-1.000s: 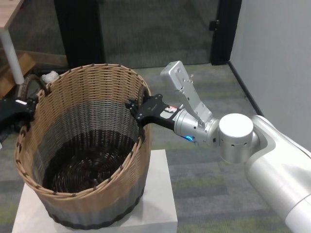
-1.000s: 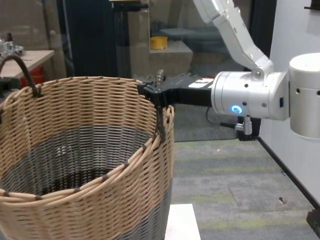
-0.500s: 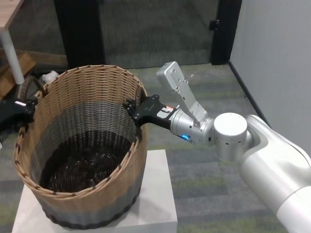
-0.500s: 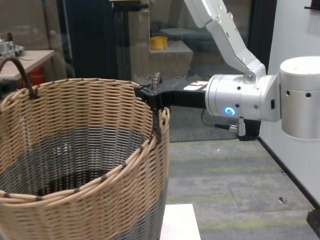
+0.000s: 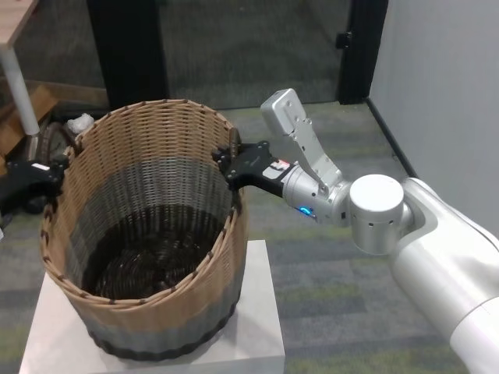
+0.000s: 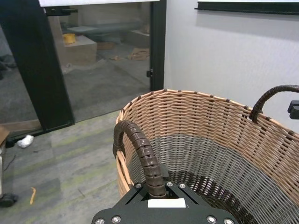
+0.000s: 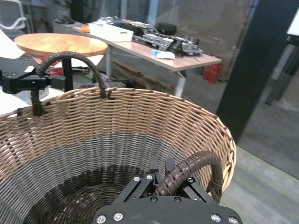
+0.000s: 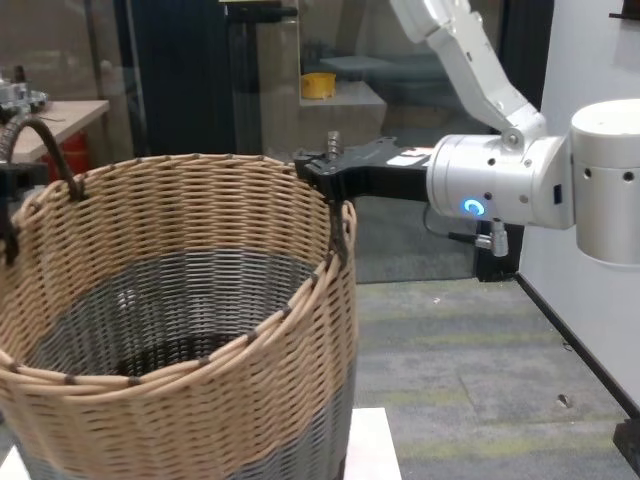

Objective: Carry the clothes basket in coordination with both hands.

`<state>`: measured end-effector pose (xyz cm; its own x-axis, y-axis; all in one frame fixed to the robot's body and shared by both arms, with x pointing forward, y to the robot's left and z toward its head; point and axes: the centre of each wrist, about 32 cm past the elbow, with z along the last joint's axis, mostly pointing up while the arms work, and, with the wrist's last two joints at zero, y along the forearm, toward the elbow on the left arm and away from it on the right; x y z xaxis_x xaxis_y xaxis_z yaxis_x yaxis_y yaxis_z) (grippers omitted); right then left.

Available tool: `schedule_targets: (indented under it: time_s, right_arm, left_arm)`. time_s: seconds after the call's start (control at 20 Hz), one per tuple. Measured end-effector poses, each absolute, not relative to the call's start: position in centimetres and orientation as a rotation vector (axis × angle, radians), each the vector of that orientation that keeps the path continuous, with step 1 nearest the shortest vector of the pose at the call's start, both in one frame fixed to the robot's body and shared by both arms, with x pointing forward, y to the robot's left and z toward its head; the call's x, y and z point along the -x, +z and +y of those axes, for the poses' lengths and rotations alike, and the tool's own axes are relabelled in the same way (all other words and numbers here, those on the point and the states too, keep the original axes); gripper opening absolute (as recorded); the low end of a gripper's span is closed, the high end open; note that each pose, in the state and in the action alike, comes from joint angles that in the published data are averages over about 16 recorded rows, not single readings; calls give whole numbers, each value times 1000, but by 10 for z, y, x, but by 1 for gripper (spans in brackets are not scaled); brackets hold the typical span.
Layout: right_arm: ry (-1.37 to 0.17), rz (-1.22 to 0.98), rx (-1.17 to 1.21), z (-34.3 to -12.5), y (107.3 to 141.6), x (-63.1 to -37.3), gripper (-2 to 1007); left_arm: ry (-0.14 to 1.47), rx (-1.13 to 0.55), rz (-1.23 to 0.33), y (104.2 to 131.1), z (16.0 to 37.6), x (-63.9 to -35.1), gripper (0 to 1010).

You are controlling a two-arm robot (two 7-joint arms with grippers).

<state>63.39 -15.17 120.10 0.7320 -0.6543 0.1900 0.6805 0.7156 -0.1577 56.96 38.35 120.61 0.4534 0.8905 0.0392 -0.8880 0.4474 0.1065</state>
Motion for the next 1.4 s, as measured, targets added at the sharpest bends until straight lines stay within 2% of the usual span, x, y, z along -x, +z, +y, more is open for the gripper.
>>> schedule_targets:
  time_s: [0.55,1.1,1.4]
  right_arm:
    - [-831,-100,277,-157,1203,-630,93]
    - [-828,-88,290,-156,1201,-632,93]
    - [-822,-88,290,-155,1201,-633,110]
  left_arm:
    - [1082,-104,17,1198,377,-581,0]
    - [1092,-126,35,1194,376,-590,1]
    - [1096,-137,49,1194,377,-591,53]
